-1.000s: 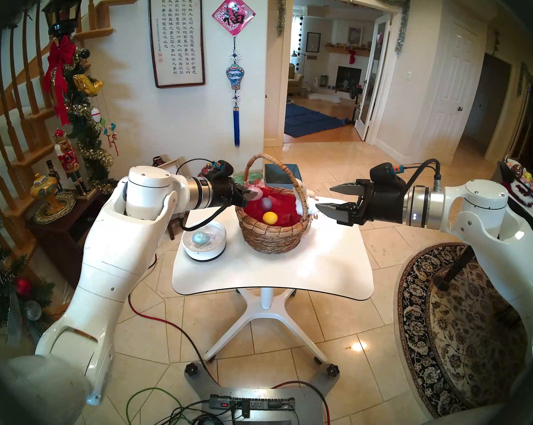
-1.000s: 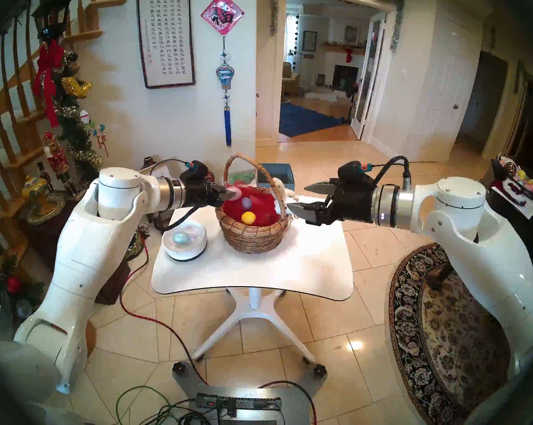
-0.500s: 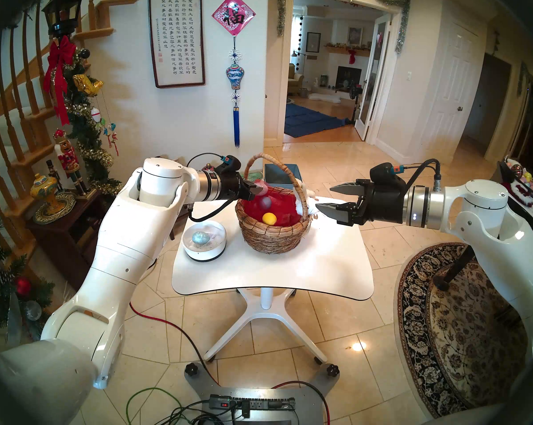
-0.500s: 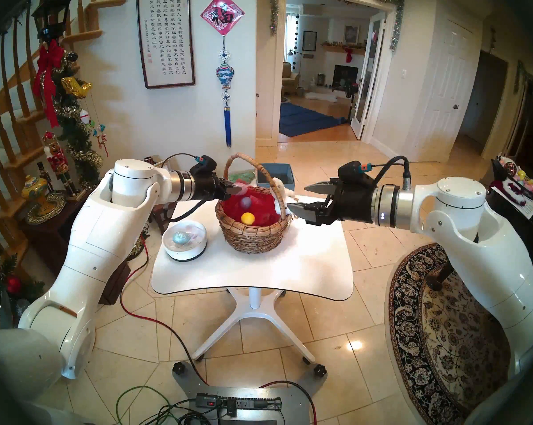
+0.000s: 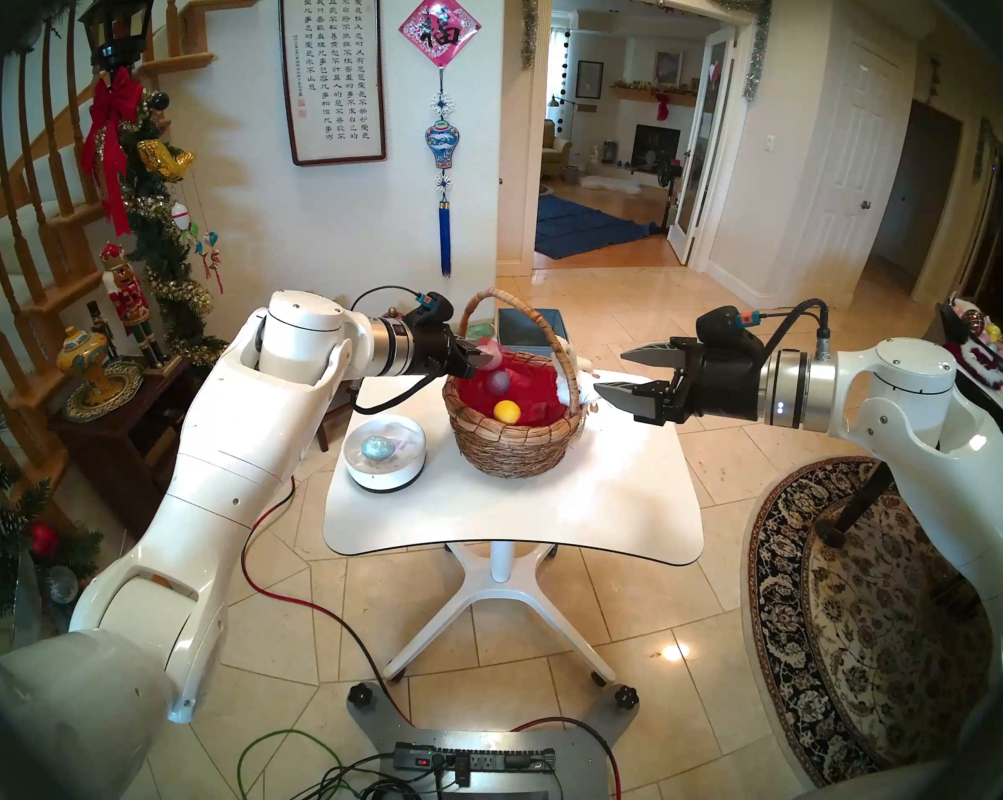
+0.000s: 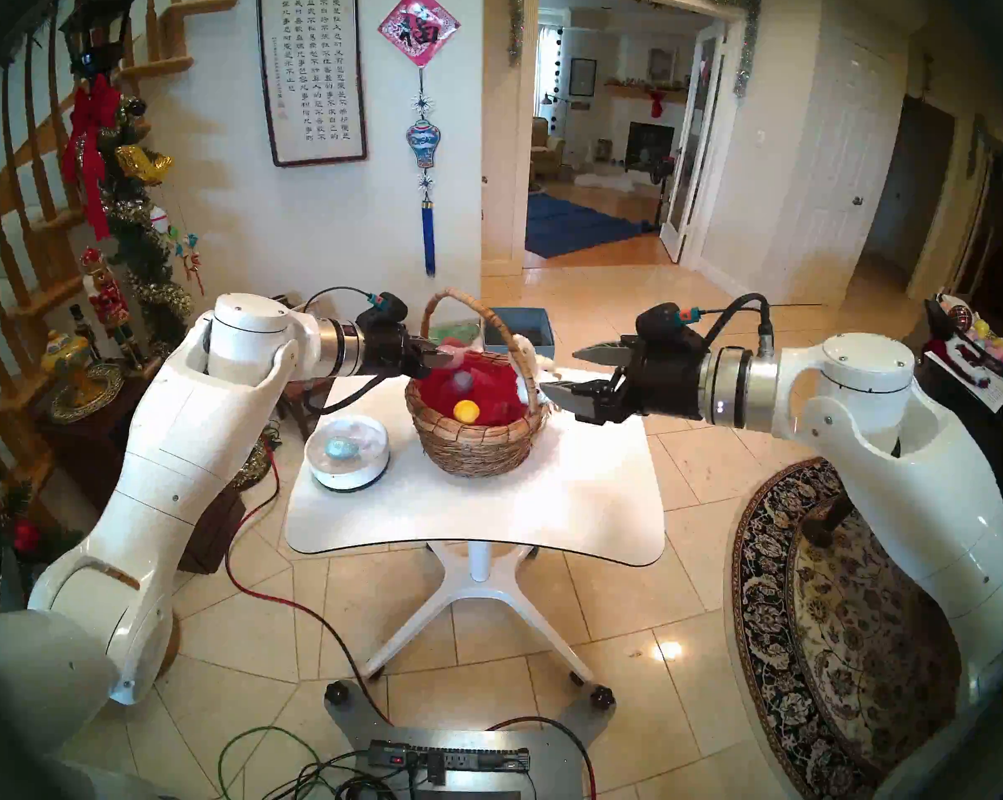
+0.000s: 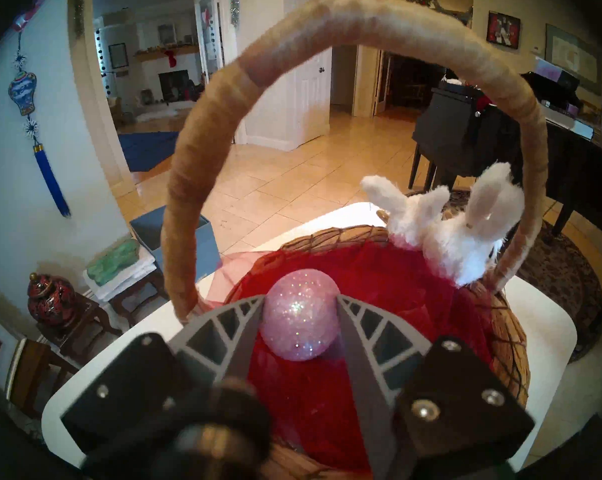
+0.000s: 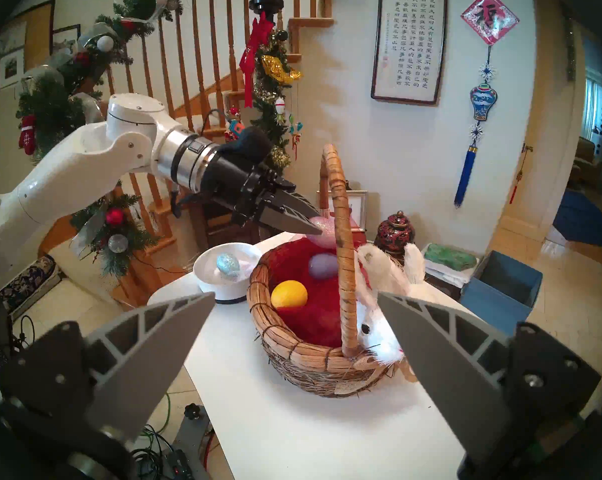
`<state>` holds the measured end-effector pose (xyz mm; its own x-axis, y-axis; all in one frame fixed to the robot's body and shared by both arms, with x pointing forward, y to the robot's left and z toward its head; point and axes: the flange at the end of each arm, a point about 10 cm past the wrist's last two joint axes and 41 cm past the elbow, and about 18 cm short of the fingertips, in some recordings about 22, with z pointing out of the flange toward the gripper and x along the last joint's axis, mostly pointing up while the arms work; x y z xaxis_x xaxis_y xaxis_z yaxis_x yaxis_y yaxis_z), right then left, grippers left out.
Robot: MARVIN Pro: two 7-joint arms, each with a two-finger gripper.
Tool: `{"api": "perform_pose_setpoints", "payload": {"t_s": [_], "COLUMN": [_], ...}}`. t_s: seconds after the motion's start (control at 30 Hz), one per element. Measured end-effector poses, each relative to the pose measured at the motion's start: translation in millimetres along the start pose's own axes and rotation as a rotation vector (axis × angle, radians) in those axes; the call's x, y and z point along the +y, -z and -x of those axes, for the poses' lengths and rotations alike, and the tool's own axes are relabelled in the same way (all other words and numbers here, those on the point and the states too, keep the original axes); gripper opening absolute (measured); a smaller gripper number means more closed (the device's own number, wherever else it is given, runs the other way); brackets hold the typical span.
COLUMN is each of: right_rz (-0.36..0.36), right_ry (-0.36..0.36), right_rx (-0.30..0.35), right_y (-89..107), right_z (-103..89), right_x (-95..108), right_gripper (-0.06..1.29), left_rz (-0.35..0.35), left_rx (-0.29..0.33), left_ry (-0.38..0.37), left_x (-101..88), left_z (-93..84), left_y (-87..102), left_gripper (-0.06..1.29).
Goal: Put easter egg into basket
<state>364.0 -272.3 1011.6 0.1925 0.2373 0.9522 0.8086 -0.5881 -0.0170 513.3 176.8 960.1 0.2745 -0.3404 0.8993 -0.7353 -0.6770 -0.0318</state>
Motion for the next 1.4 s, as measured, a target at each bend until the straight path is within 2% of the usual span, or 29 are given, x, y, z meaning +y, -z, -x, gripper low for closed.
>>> {"api": "perform_pose_setpoints", "payload": {"t_s": [0.67, 0.73, 0.83, 1.03, 1.23, 1.4], "right_rz": [0.000, 0.000, 0.000, 0.000, 0.000, 0.000], "right_ry": [0.000, 0.000, 0.000, 0.000, 0.000, 0.000], "right_rx": [0.001, 0.001, 0.001, 0.001, 0.001, 0.001], "right_y": [0.0, 0.0, 0.0, 0.0, 0.0, 0.0], "right_z": [-0.1, -0.1, -0.1, -0.1, -0.1, -0.1], "right_x": [0.0, 0.0, 0.0, 0.0, 0.0, 0.0], "right_gripper": [1.22, 1.22, 1.22, 1.22, 1.22, 1.22], "left_rz": [0.002, 0.003, 0.007, 0.012, 0.026, 0.036], "left_rx": [-0.048, -0.050, -0.049, -0.030, 0.018, 0.048], "left_ry": [-0.014, -0.012, -0.009, -0.006, 0.004, 0.013], "left_x": [2.1, 2.3, 2.9, 4.0, 6.3, 9.3], "left_z": [11.9, 13.1, 14.0, 10.8, 0.8, -5.1], "left_y": [9.5, 10.0, 10.9, 16.7, 32.3, 49.2], "left_gripper": [0.53, 0.57, 0.79, 1.11, 1.21, 1.21]}}
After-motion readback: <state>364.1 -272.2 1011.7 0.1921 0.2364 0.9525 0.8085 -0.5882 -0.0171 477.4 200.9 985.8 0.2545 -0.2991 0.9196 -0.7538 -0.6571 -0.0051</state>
